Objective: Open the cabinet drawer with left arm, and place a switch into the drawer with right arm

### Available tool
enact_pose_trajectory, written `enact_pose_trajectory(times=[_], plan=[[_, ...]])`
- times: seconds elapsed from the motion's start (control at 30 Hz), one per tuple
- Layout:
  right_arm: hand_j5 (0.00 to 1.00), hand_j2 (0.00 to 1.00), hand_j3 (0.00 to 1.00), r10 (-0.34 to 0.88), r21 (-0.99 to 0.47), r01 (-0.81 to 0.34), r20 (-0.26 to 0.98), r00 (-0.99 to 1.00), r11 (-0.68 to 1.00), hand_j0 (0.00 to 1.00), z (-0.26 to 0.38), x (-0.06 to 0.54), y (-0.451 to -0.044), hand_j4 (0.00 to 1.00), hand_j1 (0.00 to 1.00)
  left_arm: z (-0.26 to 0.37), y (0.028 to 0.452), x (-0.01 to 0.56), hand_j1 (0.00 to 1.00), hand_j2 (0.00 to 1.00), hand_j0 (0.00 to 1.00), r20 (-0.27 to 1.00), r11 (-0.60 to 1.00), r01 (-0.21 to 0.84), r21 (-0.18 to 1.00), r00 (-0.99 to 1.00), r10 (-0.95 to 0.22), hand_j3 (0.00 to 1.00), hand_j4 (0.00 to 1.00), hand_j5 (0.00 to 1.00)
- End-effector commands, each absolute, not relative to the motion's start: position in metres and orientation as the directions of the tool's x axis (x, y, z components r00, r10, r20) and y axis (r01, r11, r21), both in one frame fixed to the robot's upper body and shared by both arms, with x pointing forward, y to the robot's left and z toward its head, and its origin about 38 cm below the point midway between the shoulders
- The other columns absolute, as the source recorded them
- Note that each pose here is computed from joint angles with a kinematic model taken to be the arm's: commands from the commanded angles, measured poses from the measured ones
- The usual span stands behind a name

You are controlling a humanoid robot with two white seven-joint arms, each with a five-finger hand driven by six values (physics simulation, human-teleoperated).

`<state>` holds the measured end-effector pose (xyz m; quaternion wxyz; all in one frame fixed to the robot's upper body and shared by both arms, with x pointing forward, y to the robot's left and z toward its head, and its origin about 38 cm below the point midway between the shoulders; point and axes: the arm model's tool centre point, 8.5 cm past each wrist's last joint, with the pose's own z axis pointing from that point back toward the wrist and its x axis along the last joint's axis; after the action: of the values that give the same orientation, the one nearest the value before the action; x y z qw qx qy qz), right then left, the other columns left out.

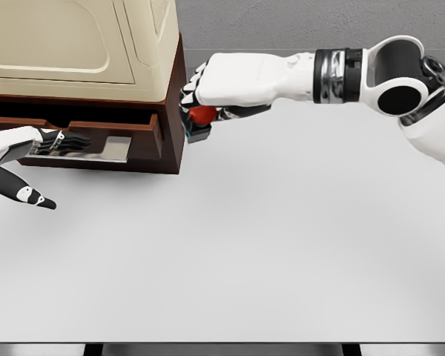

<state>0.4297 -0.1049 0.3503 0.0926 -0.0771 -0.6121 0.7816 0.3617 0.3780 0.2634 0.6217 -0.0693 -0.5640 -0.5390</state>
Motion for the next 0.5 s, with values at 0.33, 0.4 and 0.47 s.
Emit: enact_pose_trajectory(times=[0.33, 0.4, 0.47], plan=[[0.49, 0.49, 0.49, 0.23, -0.97, -0.064, 0.008, -0.973, -0.236, 0.49, 0.353, 0.427, -0.077, 0.49, 0.49, 0.259, 0.373, 0.357, 1.0, 1.0, 1.0, 0.82, 0.417, 0.787, 0.455, -0.187, -0.542, 1.0, 1.0, 1.0], [0.49, 0.49, 0.49, 0.224, -0.97, -0.06, 0.006, -0.975, -0.236, 0.49, 0.355, 0.422, -0.071, 0.49, 0.49, 0.259, 0.372, 0.357, 1.0, 1.0, 1.0, 0.821, 0.418, 0.788, 0.452, -0.186, -0.539, 1.0, 1.0, 1.0], [0.49, 0.49, 0.49, 0.219, -0.969, -0.058, 0.004, -0.976, -0.241, 0.49, 0.355, 0.421, -0.067, 0.49, 0.49, 0.259, 0.372, 0.356, 1.0, 1.0, 1.0, 0.828, 0.423, 0.789, 0.445, -0.182, -0.531, 1.0, 1.0, 1.0]])
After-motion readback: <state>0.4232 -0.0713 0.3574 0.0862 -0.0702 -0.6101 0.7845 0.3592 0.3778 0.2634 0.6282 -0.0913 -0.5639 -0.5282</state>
